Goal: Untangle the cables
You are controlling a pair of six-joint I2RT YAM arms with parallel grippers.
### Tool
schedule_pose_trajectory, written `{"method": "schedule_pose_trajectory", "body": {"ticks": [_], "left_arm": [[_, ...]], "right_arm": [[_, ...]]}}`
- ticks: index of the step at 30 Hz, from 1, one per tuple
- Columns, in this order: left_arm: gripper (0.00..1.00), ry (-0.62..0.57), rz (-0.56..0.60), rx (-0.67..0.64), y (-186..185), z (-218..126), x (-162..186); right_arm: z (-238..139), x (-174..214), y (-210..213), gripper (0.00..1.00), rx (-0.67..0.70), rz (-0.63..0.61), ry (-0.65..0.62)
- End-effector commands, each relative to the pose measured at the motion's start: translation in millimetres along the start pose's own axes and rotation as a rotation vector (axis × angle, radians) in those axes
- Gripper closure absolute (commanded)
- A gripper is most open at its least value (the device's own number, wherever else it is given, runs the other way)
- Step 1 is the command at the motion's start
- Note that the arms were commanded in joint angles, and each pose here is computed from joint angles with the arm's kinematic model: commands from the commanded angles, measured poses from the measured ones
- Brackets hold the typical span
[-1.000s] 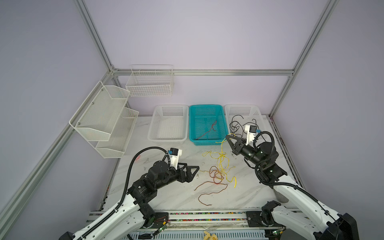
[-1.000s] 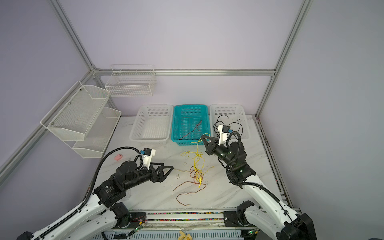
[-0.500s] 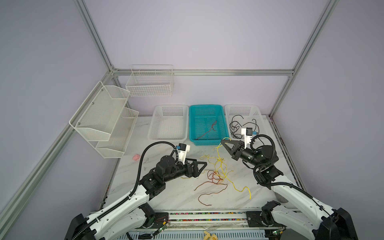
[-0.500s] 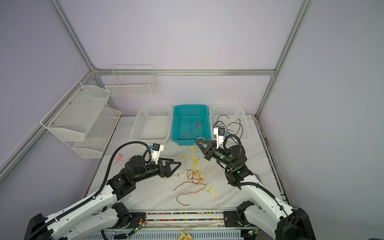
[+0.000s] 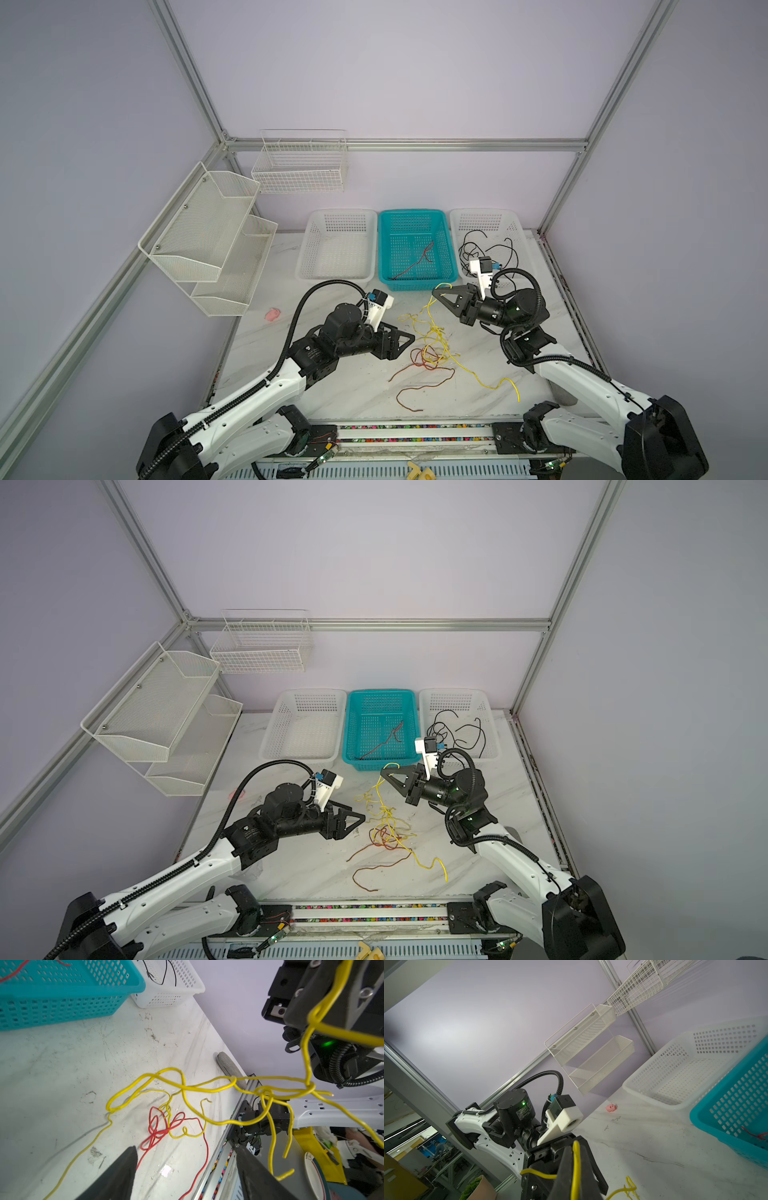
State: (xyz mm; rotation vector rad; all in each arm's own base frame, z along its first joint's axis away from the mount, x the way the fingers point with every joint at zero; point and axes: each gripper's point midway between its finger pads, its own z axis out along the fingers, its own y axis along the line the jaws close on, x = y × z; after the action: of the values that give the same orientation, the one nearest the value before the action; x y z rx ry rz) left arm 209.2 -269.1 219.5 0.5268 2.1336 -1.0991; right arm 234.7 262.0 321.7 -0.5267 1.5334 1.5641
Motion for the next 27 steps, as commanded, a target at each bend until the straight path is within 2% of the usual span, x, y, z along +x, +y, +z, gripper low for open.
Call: {"method": "schedule_pose_trajectory", "body": {"ticks": [1, 5, 12, 20, 27], "left_arm": [[0.18, -0.046, 0.151, 0.020, -29, -18, -39], [0.15, -0.008, 0.191, 0.014, -31, -15, -40], [0.15, 0.055, 0.134, 0.045, -34, 8, -29], [0.15, -0.024, -0.020, 0.155, -49, 12, -29], [0.15, -0.051, -0.091, 0.264, -61, 13, -24]], "right_arm": [[2, -6, 18, 1.00, -0.064, -0.046, 0.007], [2, -5, 20, 1.00, -0.072, -0.046, 0.013], [2, -9, 24, 1.00, -0.075, -0.060, 0.006], [-1, -10, 29, 1.00, -0.078, -0.067, -0.014], [-1, -8, 29, 1.00, -0.075, -0.067, -0.018]]}}
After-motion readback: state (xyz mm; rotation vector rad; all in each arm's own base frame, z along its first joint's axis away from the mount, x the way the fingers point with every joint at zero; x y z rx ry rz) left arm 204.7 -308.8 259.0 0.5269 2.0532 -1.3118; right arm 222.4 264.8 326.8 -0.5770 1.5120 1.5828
